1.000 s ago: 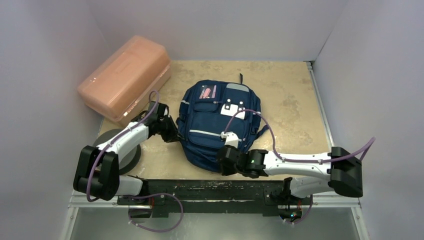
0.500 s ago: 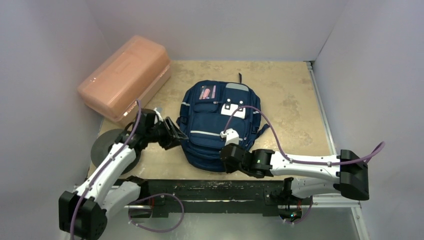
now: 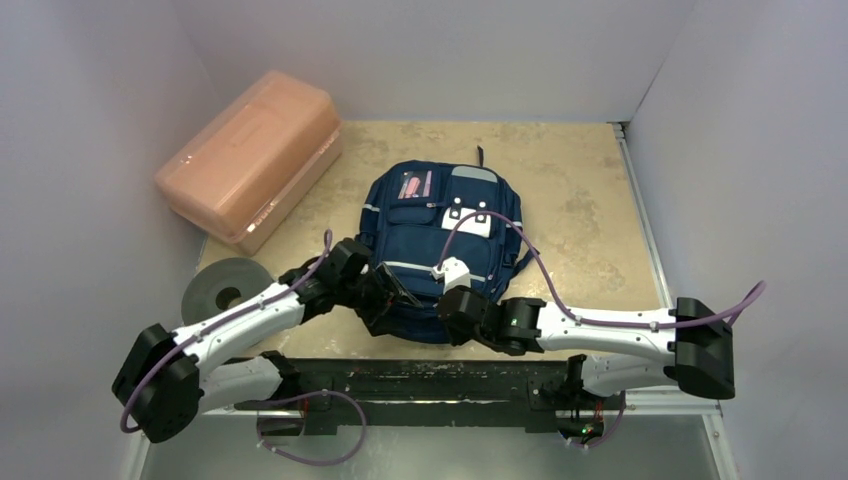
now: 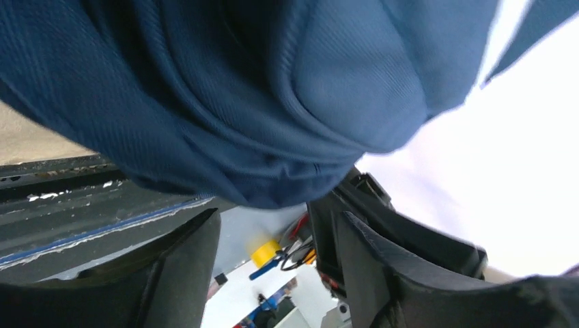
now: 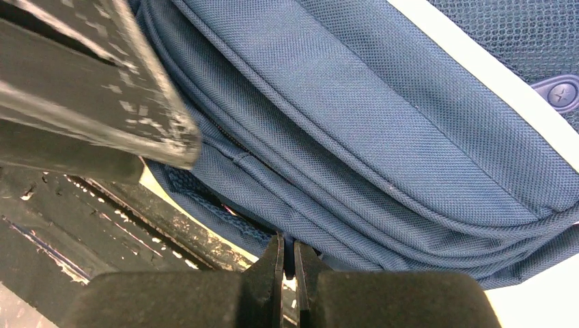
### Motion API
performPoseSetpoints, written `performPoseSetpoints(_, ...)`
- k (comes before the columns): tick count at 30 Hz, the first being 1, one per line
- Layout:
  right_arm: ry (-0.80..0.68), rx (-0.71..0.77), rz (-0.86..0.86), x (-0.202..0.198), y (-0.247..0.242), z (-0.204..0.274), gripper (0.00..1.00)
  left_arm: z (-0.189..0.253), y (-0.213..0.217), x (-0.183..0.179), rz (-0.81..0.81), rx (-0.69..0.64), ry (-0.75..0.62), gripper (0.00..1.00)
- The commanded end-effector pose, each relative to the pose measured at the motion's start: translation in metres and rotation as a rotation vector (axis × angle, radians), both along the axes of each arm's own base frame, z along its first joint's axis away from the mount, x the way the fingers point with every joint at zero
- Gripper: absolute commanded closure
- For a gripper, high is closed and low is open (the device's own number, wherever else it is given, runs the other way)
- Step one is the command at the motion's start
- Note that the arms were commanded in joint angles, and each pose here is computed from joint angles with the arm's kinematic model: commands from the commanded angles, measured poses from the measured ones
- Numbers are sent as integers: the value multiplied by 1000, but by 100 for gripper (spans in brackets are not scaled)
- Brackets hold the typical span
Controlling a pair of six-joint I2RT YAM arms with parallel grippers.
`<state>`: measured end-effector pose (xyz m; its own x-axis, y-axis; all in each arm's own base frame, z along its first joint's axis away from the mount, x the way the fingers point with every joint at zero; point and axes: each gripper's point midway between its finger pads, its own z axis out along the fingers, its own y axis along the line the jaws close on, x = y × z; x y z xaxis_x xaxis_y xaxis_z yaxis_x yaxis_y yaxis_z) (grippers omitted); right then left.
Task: Pack the student bag
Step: Zip the student bag at the center of the board.
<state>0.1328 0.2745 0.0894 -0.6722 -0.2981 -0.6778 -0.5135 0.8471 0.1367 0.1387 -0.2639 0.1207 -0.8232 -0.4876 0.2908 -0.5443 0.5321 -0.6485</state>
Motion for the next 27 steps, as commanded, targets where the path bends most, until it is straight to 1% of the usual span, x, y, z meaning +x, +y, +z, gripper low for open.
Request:
performPoseSetpoints(1,-82,106,-14,15,16,33,100,1,-12,19,57,1,-4,43)
performPoseSetpoints(4,-78,97,-17,14,12,30,100,-10,0,29,90,97,-43,51)
performPoseSetpoints(6,-73,90,-22,13,9,27,100,-16,13,37,101,169,-79,57)
performPoseSetpoints(7,-69,85,-29,12,7,26,100,-20,22,41,115,209,-95,65)
performPoseSetpoints(8,-65,79,-38,12,4,23,100,-24,32,48,134,233,-110,77)
performPoseSetpoints(10,-58,64,-64,12,-3,18,100,-30,48,59,171,238,-132,96)
performPoseSetpoints(11,-51,58,-80,11,-7,15,100,-31,57,62,191,233,-138,100)
performPoseSetpoints(16,22,13,-182,1,-35,-8,100,-19,89,67,234,264,-223,100)
performPoseSetpoints(19,69,-26,-319,-2,-62,-23,100,-9,104,63,253,289,-253,100)
performPoseSetpoints(20,99,-38,-391,-4,-72,-30,100,-5,107,62,258,287,-260,100)
performPoseSetpoints(22,137,-80,-480,-6,-93,-46,100,2,112,59,260,276,-275,100)
performPoseSetpoints(24,169,-67,-560,-2,-102,-55,100,10,118,57,261,281,-292,100)
performPoseSetpoints(27,187,-26,-679,16,-111,-57,100,19,124,52,254,294,-312,100)
